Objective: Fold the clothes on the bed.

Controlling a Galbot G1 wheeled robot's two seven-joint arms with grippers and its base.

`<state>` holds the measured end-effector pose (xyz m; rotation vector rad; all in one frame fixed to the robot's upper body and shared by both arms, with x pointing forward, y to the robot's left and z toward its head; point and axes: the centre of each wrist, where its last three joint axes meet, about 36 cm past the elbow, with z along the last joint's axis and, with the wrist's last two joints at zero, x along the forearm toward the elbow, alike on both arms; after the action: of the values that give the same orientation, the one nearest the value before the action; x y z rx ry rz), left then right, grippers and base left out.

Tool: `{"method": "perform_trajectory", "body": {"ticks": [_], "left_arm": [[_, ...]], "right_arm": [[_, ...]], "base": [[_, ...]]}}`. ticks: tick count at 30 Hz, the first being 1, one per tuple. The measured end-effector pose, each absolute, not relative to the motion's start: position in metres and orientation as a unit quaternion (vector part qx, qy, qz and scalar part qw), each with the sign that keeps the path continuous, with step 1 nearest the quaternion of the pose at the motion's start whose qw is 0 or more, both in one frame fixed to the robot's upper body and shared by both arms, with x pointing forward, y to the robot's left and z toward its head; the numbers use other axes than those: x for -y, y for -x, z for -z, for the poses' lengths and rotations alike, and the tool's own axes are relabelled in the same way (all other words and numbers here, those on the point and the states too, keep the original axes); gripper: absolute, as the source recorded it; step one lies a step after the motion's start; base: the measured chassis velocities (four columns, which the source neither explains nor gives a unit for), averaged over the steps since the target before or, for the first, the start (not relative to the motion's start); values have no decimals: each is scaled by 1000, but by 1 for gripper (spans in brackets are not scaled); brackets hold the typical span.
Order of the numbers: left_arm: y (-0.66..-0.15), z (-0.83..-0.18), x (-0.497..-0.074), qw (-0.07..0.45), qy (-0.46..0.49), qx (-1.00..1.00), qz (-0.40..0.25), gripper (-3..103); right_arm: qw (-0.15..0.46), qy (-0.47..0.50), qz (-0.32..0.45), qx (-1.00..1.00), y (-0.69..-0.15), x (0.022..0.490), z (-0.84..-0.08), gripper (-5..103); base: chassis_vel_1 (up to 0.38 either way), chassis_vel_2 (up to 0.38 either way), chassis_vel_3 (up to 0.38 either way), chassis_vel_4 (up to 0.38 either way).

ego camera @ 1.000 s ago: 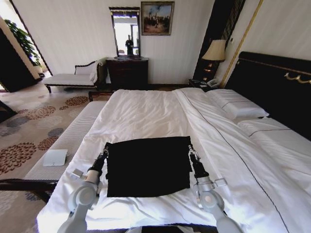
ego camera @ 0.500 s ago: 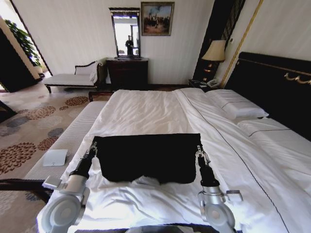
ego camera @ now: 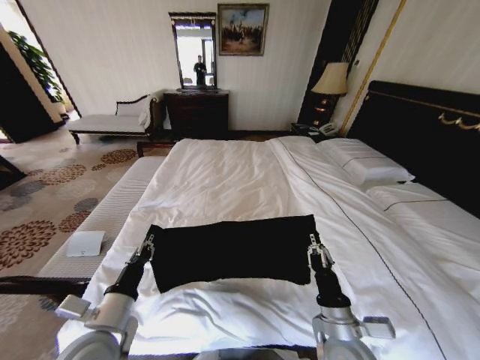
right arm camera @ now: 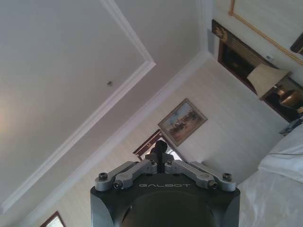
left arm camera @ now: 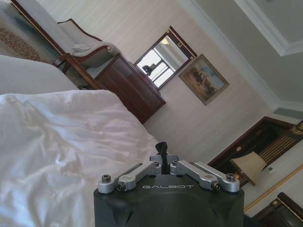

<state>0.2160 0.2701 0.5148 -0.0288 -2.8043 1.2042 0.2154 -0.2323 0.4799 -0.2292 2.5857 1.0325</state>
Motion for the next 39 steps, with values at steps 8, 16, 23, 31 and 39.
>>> {"method": "perform_trajectory", "body": {"ticks": [8,16,23,31,39], "left_arm": [[-257,-532,-263,25,25,927,-373,2],[-379,-423,-277,109,-5,939,-326,2],[-475,-345,-277,137,-21,934,-328,2],[-497,-307,-275,142,-7,922,-359,2],[-452,-316,-291,102,44,904,-413,2]], "right_arm": [[77,19,-351,-933,-263,234,-494,2],[-49,-3,-317,-947,-382,251,-359,2],[-54,16,-302,-952,-463,238,-278,2],[-21,46,-308,-950,-480,245,-257,2],[0,97,-341,-935,-426,285,-275,2]], "base": [[0,0,0,0],[0,0,0,0],[0,0,0,0],[0,0,0,0],[0,0,0,0]]}}
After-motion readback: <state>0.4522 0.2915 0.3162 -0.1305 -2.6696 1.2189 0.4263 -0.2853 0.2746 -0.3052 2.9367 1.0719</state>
